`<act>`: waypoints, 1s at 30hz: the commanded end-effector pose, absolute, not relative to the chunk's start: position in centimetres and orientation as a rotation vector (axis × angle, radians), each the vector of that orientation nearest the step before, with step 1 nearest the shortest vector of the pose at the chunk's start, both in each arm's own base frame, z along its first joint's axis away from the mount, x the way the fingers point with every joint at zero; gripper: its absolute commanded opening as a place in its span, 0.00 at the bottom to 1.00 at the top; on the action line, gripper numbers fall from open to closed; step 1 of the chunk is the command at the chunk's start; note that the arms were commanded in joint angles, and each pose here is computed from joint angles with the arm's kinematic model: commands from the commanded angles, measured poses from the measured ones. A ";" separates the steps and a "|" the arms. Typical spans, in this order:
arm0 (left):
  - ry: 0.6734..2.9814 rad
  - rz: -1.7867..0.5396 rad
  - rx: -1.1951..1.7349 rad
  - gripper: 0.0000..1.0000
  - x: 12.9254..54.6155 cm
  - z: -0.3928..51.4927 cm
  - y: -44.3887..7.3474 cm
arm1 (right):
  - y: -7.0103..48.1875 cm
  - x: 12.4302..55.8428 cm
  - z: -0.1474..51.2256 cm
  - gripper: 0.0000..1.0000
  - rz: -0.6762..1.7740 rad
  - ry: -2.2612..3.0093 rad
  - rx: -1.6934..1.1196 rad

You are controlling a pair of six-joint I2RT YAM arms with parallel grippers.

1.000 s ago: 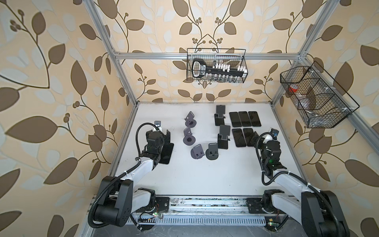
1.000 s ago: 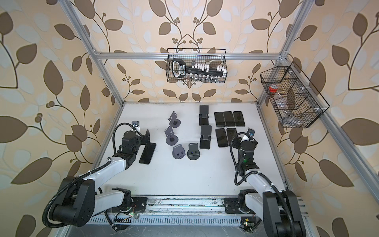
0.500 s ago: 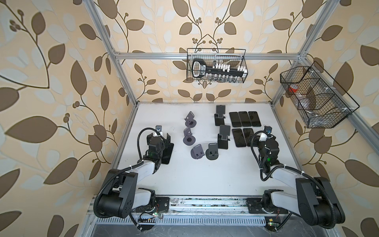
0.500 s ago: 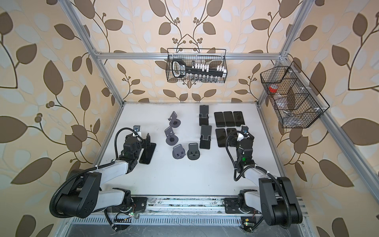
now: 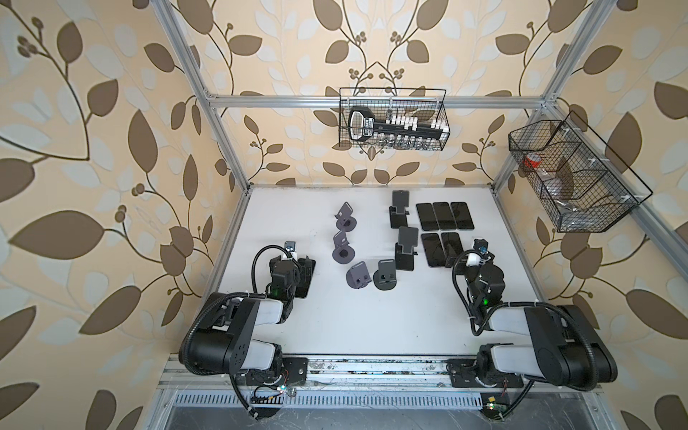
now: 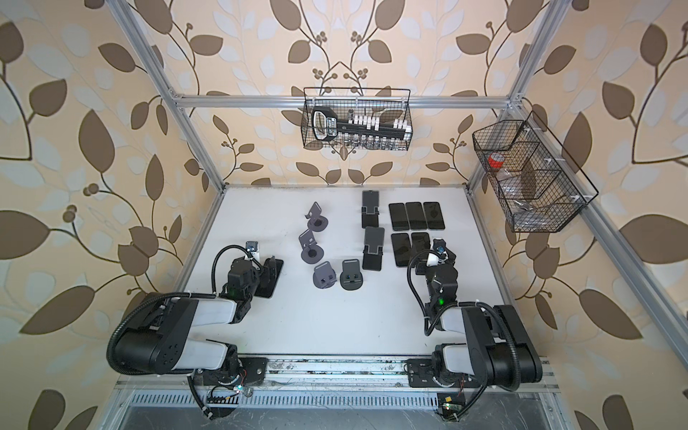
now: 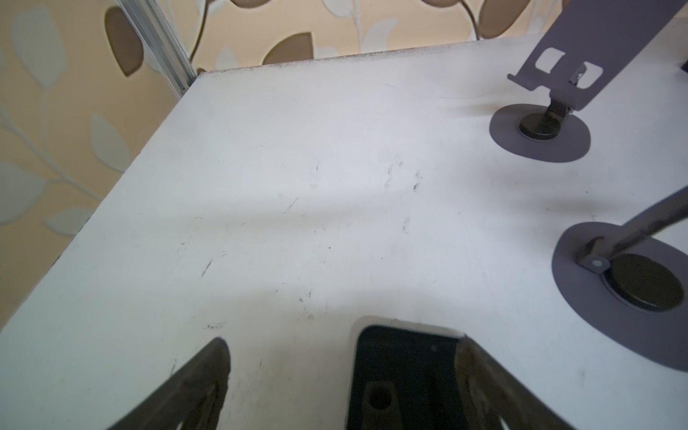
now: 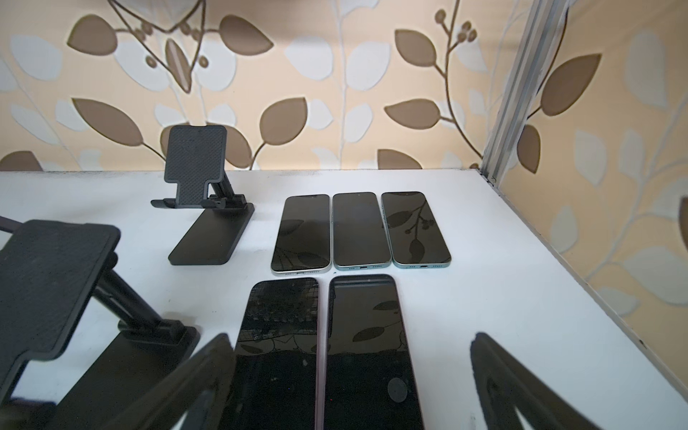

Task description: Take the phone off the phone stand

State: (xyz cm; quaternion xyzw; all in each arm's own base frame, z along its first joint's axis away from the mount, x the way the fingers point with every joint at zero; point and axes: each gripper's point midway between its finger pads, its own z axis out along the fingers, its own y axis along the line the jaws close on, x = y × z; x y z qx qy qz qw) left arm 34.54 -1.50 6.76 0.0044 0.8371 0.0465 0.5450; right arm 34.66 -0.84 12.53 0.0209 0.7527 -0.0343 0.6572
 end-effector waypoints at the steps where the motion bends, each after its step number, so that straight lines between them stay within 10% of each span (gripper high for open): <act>1: 1.871 0.062 0.021 0.96 36.4 9.7 -2.2 | -0.4 34.6 13.1 1.00 -0.056 1.636 0.018; 30: 2.006 0.108 -0.187 0.99 38.1 7.7 1.4 | -3.1 36.8 11.6 1.00 -0.097 1.741 0.174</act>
